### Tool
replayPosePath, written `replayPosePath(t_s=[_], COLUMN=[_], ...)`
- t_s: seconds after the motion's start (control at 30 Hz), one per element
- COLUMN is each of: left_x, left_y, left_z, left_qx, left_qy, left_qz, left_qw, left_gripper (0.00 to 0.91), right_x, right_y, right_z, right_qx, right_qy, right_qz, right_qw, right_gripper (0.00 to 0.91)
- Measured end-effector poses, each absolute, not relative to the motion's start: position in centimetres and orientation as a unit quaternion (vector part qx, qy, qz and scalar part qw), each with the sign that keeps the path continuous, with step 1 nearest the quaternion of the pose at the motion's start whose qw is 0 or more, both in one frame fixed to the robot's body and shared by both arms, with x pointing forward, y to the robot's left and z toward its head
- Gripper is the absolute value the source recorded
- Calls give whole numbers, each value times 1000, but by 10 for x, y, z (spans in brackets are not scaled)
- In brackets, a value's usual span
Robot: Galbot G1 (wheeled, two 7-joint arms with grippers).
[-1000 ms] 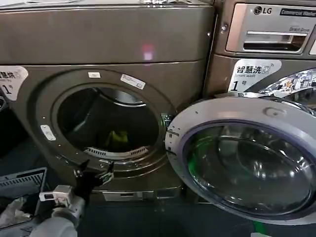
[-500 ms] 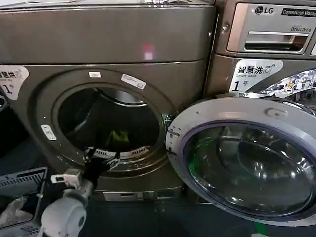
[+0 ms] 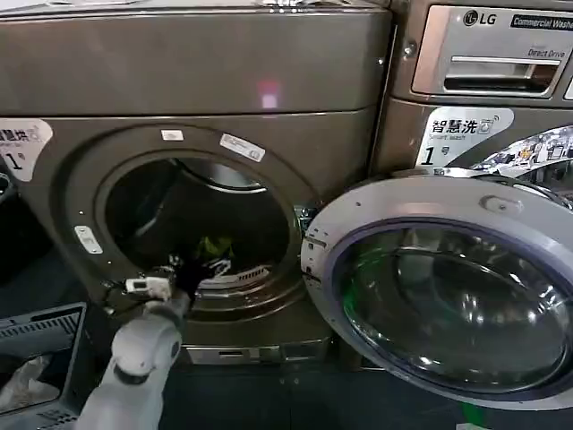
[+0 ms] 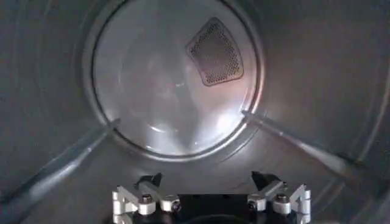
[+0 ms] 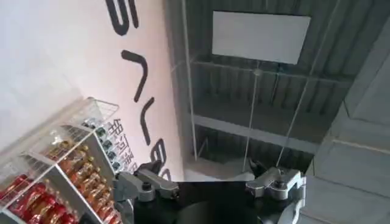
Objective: Grasp the clothes from the dryer.
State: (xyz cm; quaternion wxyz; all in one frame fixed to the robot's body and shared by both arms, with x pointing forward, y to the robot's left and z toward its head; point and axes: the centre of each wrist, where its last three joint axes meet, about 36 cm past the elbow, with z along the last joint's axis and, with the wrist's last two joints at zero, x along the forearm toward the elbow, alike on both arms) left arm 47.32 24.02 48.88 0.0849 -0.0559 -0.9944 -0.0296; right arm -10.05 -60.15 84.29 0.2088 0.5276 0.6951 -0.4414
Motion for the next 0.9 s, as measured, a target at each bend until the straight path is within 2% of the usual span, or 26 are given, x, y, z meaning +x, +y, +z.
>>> replayPosePath(t_s=[0.5,0.9], left_x=[561,633], left_y=[231,222], left_z=[482,488], left_qx=[-45,-37], left_qy=[-995,-995], left_qz=[-33,-36], left_qw=[86,87], left_gripper=[907,907], right_x=[-98,-98], right_y=[-602,-607], right_z=[843,843], right_qx=[523,523], right_qy=[698,699], right_qz=[-442,-438], right_qw=[210,215], right_gripper=[907,907])
